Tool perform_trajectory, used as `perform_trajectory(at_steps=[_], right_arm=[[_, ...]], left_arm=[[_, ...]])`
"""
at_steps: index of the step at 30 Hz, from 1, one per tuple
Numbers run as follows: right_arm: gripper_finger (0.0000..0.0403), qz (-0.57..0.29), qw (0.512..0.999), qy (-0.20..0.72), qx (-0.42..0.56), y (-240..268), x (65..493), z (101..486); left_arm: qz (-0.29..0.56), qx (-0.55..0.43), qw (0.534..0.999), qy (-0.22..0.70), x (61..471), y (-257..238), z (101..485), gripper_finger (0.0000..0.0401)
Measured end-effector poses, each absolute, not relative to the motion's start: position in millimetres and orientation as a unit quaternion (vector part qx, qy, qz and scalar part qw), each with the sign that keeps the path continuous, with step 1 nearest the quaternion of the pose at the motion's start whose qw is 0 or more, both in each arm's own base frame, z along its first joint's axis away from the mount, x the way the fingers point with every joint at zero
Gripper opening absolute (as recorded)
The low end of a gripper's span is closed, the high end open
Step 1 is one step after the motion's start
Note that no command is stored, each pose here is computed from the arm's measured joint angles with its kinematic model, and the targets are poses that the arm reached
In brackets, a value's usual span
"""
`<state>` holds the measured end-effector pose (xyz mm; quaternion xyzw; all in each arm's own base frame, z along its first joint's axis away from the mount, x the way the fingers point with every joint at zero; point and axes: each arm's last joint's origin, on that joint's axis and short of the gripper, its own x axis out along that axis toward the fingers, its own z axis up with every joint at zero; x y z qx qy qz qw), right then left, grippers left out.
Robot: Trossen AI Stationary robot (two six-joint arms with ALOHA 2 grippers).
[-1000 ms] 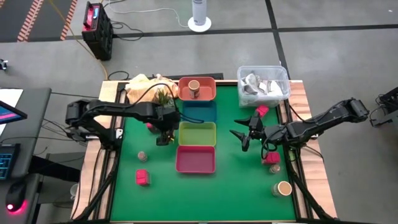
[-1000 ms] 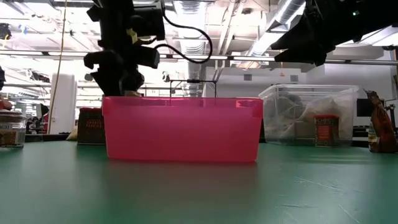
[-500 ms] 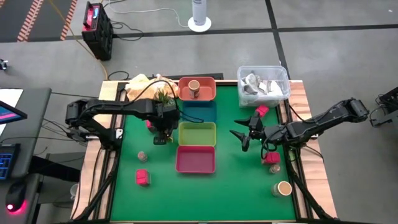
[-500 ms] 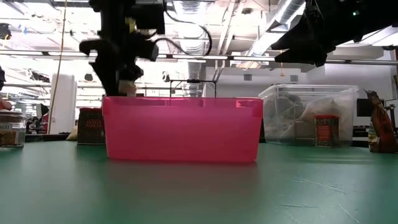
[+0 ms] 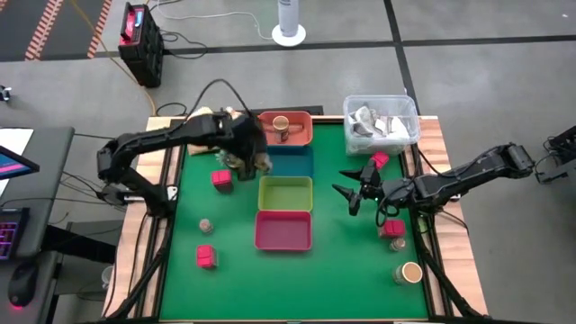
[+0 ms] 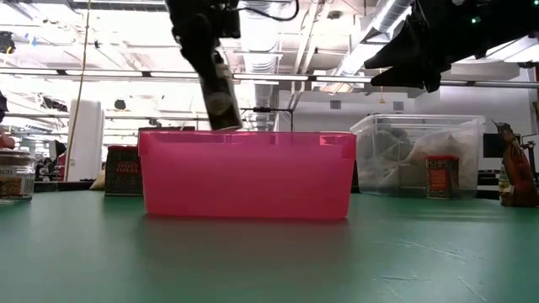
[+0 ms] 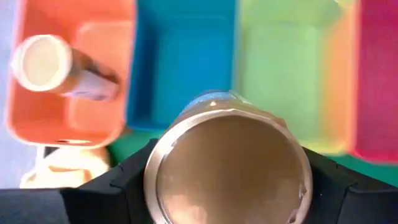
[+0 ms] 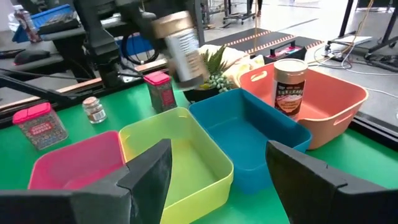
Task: Sort spices by type
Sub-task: Put the left gold spice bottle into the orange bin
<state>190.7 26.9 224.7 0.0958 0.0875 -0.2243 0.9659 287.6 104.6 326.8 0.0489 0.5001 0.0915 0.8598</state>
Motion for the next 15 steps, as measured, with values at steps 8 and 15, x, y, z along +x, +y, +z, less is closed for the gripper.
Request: perform_trajectory(at_steps=[8,15], right_arm=[[0.0285,-0.222,0.967,0.089,0.084,27,191,225],[0.0285,-0.222,0.968,0.090,0.080,27,191,225]], left_arm=[[0.151,0.017,0.847,0.510,303,165,314,0.0267],[0.153,0.018,0.847,0.509,319,189,324,0.0267]])
